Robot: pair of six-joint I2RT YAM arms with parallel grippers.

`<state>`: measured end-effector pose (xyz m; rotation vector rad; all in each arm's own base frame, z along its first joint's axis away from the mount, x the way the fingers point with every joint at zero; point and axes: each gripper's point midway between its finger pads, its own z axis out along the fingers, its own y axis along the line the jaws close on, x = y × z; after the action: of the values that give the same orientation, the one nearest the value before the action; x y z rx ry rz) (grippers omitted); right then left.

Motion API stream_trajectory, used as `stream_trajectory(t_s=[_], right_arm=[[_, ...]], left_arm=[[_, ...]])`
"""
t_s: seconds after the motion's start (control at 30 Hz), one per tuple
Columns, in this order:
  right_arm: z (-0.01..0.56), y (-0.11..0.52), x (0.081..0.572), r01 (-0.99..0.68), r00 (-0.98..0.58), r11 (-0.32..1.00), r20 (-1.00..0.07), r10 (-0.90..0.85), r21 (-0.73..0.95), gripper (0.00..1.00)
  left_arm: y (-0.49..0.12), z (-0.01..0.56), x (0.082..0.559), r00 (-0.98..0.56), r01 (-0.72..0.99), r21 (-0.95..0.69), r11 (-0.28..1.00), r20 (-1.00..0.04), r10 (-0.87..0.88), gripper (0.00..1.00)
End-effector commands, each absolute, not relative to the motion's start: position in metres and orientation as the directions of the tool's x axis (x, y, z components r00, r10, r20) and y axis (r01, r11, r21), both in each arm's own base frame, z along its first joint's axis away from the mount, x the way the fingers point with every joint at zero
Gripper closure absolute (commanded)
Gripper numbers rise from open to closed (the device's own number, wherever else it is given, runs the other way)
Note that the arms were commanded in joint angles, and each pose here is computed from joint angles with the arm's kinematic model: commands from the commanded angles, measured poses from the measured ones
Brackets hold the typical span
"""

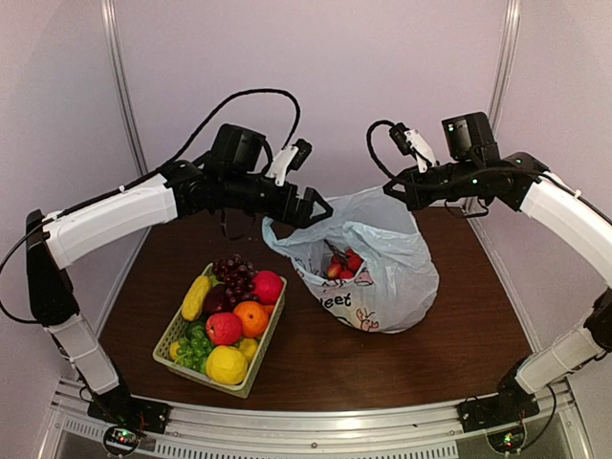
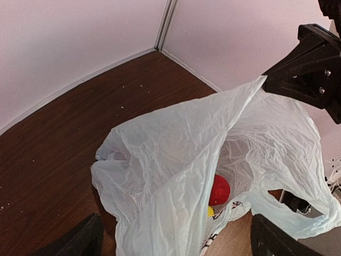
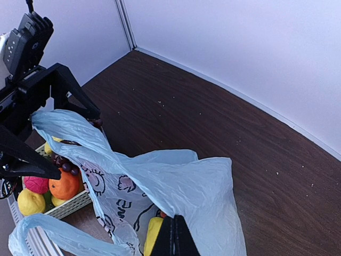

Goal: Untie the knot of the plastic bag and take out the fruit

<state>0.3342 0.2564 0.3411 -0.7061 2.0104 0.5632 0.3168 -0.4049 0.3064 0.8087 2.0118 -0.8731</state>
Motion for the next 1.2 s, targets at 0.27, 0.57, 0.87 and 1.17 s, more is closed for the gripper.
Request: stream_trajectory(t_s=[0.27,0.57,0.87,1.17], right_arm=[[0.355,0.246,0.336,-0.616,-0.421,0.780,-0.883,-0.207,0.111,1.00],[0.395,0.249,0.312,-0.616,-0.403,0.764,-0.910,-0.100,0.190,0.31],[0.381,0.284,0.273,-0.658,-0.453,0.713,-0.884,-0.118,0.242,0.55],[0.332,0.330,0.278,-0.646,-0.535,0.721,-0.822,-0.193,0.251,0.38]], left_arm=[[-0.422,0.310,0.319,-0.474,0.811,-0.312,0.494,-0.846,0.243,0.90],[-0.414,0.314,0.311,-0.484,0.798,-0.353,0.489,-0.858,0.171,1.00],[-0.411,0.313,0.307,-0.500,0.788,-0.372,0.490,-0.851,0.159,1.00],[-0.410,0.315,0.305,-0.503,0.789,-0.379,0.483,-0.851,0.154,1.00]])
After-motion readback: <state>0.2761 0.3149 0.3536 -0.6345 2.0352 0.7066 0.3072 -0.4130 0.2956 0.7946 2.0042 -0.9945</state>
